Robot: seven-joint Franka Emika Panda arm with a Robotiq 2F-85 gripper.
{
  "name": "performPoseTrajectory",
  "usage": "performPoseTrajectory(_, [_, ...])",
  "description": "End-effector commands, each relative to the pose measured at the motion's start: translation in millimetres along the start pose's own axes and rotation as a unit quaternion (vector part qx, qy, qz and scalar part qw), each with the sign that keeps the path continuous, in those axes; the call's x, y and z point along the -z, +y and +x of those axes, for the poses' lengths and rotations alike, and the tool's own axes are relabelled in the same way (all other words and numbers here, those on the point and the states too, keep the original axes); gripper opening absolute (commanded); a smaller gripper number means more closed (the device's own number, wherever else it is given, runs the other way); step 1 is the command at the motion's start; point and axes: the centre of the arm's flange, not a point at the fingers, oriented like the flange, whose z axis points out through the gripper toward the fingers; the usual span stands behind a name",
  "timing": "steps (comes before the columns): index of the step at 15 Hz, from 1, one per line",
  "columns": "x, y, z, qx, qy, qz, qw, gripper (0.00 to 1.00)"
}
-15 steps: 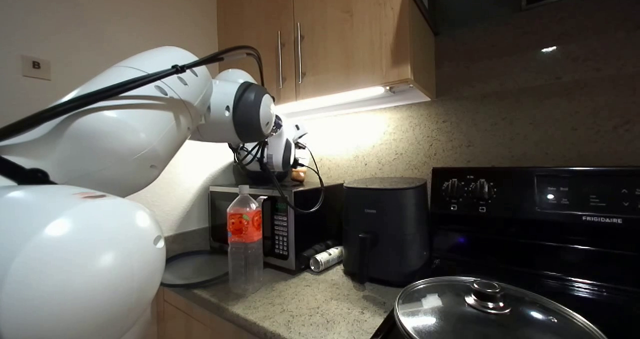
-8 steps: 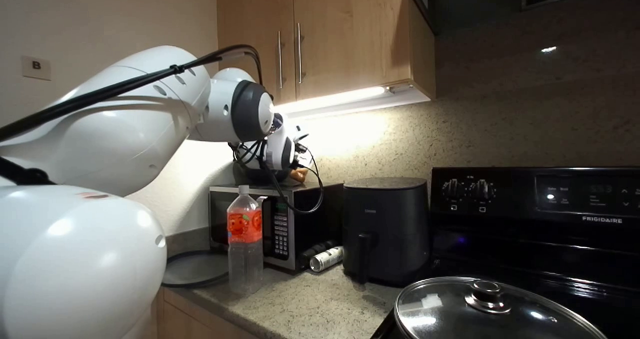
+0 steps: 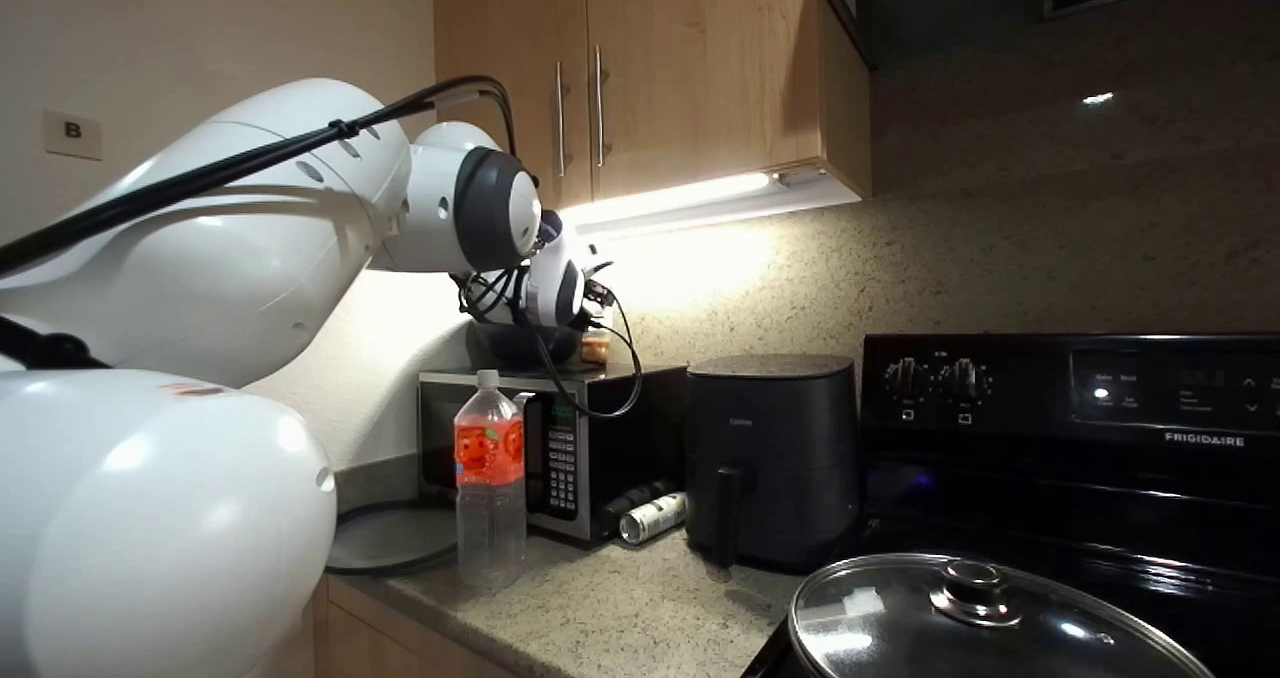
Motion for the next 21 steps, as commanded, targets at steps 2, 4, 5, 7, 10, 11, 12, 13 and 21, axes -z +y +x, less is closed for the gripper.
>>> performPoseTrajectory(2, [15, -2, 2, 0.004, -0.019, -0.014, 0.9997, 1.00])
performPoseTrajectory(4, [20, 5, 5, 0.007, -0.020, -0.037, 0.9991, 1.00])
performPoseTrajectory(5, [23, 10, 7, 0.010, -0.021, -0.050, 0.9985, 1.00])
performPoseTrajectory(7, [37, 24, 13, 0.019, -0.025, -0.090, 0.9954, 1.00])
performPoseTrajectory(10, [51, 45, 26, 0.024, -0.026, -0.123, 0.9918, 1.00])
performPoseTrajectory(11, [54, 49, 28, 0.024, -0.029, -0.132, 0.9906, 1.00])
performPoseTrajectory(12, [55, 51, 29, 0.023, -0.035, -0.136, 0.9898, 1.00])
performPoseTrajectory(13, [56, 53, 29, 0.022, -0.040, -0.140, 0.9891, 1.00])
performPoseTrajectory(21, [57, 39, 21, 0.019, -0.080, -0.140, 0.9868, 1.00])
